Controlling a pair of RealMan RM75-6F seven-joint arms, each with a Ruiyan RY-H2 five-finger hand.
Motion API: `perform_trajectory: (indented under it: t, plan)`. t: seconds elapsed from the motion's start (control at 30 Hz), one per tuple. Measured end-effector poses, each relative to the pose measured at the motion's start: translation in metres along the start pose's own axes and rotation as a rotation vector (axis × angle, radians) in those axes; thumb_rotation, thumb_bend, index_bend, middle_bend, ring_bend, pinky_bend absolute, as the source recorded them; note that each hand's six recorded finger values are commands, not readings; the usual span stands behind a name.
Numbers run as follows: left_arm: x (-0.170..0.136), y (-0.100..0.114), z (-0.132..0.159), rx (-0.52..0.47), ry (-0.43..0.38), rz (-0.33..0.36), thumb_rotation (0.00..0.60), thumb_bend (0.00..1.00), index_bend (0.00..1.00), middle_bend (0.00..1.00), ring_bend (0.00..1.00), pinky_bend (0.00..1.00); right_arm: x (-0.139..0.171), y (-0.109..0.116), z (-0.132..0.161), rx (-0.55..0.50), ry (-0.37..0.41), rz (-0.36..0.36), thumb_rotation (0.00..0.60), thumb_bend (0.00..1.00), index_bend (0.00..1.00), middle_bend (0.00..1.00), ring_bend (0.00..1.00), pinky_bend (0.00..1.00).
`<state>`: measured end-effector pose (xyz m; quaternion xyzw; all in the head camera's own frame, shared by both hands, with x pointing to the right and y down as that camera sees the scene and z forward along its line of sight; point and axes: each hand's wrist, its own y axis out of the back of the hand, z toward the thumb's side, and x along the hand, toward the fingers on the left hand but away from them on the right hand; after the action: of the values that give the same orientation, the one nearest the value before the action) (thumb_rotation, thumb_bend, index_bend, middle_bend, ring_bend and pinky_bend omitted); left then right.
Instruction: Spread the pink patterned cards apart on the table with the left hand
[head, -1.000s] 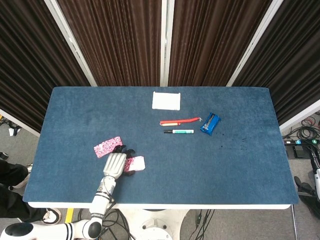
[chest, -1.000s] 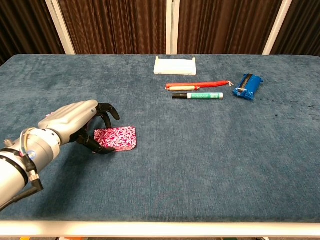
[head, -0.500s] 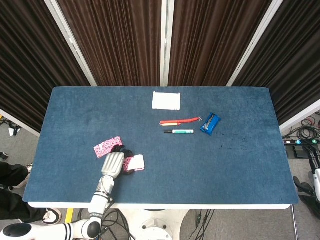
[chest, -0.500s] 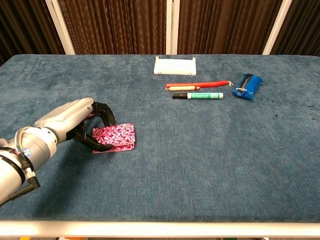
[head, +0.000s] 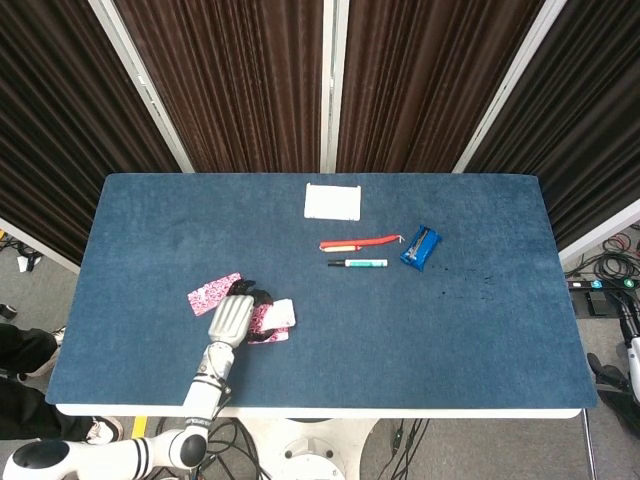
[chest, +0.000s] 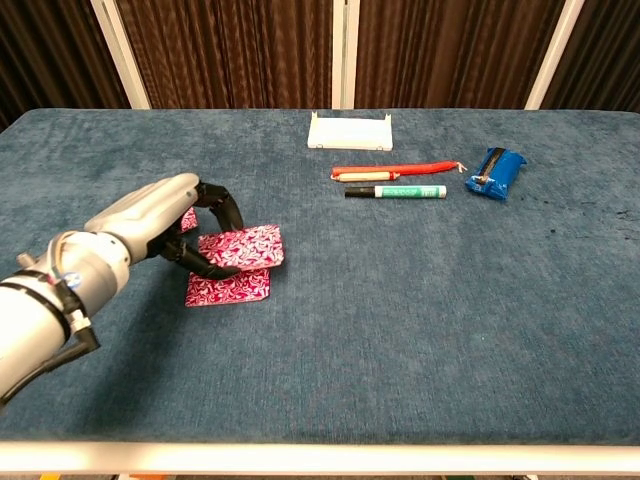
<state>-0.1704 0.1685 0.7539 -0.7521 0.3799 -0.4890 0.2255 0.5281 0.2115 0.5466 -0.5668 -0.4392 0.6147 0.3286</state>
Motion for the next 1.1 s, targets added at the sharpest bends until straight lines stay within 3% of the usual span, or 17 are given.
perform_trajectory:
  t: [0.6,0.87,1.1]
  plan:
    - [0.056,-0.001,0.007,0.013,0.020,0.041,0.600,0.27,0.41,0.48,0.15,0.10,0.001,0.004,-0.013,-0.003,-0.032,0.001,0.600,0.21,0.00,0.00,0.00,0.00]
    - [0.061,-0.004,0.006,-0.006,0.011,0.055,0.600,0.23,0.31,0.18,0.09,0.10,0.000,0.002,-0.014,-0.002,-0.033,0.008,0.600,0.21,0.00,0.00,0.00,0.00]
    - [0.062,-0.001,0.001,-0.011,0.008,0.055,0.600,0.19,0.25,0.16,0.08,0.09,0.000,0.001,-0.014,-0.002,-0.032,0.009,0.600,0.21,0.00,0.00,0.00,0.00]
